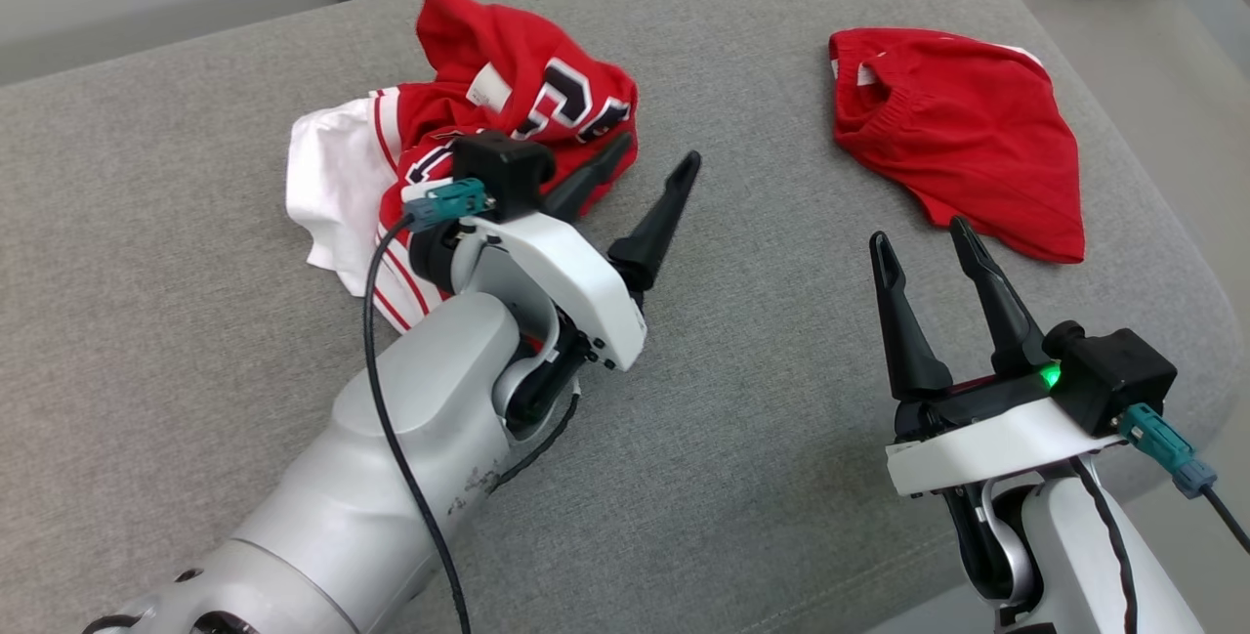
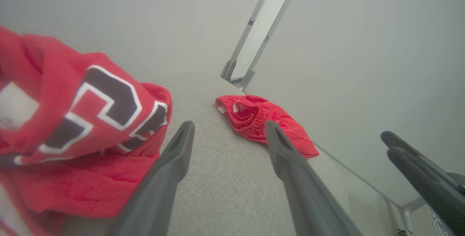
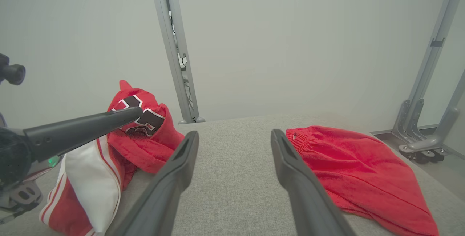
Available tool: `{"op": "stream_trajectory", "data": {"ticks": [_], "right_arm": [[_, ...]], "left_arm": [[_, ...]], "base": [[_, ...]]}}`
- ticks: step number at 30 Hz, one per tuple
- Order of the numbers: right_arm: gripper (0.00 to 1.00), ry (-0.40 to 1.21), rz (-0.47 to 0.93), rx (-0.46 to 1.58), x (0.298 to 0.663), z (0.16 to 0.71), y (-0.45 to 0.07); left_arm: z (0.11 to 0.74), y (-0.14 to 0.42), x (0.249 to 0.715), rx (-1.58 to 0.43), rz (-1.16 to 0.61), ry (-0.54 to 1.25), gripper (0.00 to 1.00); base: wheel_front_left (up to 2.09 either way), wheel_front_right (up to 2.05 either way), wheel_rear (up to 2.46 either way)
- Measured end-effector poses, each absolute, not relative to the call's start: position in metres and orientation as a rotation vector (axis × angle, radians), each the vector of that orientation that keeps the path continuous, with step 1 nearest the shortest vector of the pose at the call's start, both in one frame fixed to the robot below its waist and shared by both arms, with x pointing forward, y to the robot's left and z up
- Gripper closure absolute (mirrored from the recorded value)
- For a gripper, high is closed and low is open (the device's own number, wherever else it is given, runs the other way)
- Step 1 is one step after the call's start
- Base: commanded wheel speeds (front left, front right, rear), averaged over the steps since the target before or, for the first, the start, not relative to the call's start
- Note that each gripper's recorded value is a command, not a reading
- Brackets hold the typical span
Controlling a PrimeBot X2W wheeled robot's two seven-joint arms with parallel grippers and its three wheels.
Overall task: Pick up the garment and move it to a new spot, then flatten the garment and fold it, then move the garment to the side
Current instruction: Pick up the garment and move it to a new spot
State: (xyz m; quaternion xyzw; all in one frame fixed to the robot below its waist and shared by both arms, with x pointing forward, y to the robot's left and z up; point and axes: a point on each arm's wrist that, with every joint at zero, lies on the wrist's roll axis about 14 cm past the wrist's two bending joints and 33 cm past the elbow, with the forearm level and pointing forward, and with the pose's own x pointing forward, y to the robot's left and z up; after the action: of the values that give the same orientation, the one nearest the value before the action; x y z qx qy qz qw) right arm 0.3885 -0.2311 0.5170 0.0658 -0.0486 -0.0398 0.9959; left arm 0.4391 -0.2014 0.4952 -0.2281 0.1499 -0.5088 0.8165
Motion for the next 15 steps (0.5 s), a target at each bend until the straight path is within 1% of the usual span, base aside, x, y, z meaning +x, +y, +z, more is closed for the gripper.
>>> {"op": "stream_trajectory", "data": {"ticks": [5, 11, 15], "right_arm": [[0.0, -0.101, -0.065, 0.142, 0.393, 0.517, -0.226], [0.0, -0.123, -0.03, 0.142, 0.399, 0.523, -0.215], [0.0, -0.147, 0.002, 0.134, 0.402, 0.531, -0.206]], "left_arm": [[0.499, -0.197, 0.434, -0.465, -1.101, 0.294, 0.0], [0.509, -0.169, 0.454, -0.488, -0.993, 0.264, 0.0], [0.534, -0.137, 0.474, -0.484, -0.9, 0.164, 0.0]], "base": [[0.0, 0.0, 0.0], [0.0, 0.0, 0.0], [0.0, 0.0, 0.0]]}}
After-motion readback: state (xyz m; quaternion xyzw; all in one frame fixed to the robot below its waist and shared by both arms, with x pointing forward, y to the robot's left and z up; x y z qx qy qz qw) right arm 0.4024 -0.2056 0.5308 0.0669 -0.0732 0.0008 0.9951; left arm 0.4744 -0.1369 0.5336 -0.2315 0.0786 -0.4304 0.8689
